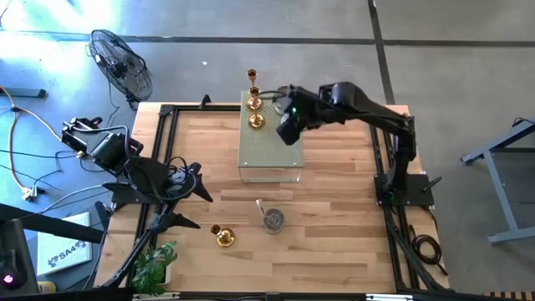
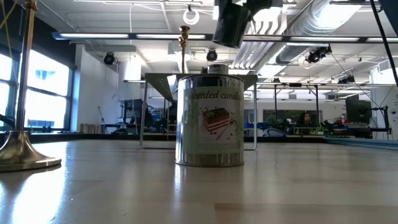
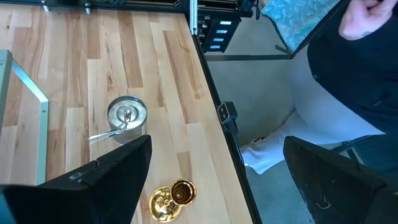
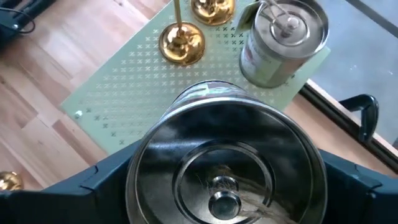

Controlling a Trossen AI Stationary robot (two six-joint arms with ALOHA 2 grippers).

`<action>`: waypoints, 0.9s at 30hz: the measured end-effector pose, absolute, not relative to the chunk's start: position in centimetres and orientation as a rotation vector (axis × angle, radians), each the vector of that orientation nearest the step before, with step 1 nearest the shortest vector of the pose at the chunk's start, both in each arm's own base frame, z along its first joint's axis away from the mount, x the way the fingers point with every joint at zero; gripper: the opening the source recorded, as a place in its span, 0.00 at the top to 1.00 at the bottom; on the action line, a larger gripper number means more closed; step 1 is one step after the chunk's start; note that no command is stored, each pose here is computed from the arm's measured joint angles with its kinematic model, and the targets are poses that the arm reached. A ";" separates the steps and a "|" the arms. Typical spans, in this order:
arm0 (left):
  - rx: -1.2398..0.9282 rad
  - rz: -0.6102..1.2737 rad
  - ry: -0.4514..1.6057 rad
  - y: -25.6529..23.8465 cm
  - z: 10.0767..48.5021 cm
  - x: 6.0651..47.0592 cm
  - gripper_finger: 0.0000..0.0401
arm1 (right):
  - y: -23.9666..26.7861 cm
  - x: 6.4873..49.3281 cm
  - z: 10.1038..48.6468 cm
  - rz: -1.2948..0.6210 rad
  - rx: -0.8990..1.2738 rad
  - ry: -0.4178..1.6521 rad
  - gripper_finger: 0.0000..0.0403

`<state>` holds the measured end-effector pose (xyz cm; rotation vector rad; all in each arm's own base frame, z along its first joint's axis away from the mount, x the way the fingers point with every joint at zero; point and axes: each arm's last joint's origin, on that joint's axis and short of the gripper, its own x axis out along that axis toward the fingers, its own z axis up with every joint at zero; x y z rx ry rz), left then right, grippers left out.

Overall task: Pick & Place candle stick holders
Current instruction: Put the brown scented candle on the shelf aligned with the other green scented candle

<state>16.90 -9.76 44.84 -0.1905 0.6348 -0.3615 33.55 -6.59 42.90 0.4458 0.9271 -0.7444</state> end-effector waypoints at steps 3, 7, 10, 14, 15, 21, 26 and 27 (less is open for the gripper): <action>-0.190 -0.362 0.635 -9.8 44.8 16.9 0.11 | -8.3 34.0 42.3 -0.728 0.451 0.953 0.14; -0.190 -0.362 0.634 -9.8 44.8 16.9 0.11 | -10.2 35.0 40.9 -0.720 0.455 0.998 0.14; -0.190 -0.362 0.634 -9.8 44.8 16.9 0.11 | -11.2 35.8 39.7 -0.719 0.450 1.036 0.14; -0.191 -0.362 0.635 -9.8 44.8 16.9 0.11 | -12.2 36.7 38.2 -0.726 0.448 1.076 0.14; -0.190 -0.362 0.635 -9.8 44.8 16.9 0.11 | -12.4 36.9 37.9 -0.721 0.444 1.086 0.14; -0.190 -0.362 0.635 -9.8 44.8 16.9 0.11 | -13.4 37.5 36.8 -0.720 0.435 1.111 0.14; -0.190 -0.362 0.634 -9.8 44.8 16.9 0.11 | -14.1 37.9 36.0 -0.737 0.425 1.136 0.14; -0.191 -0.362 0.635 -9.8 44.8 16.9 0.11 | -14.2 38.0 35.8 -0.736 0.425 1.143 0.14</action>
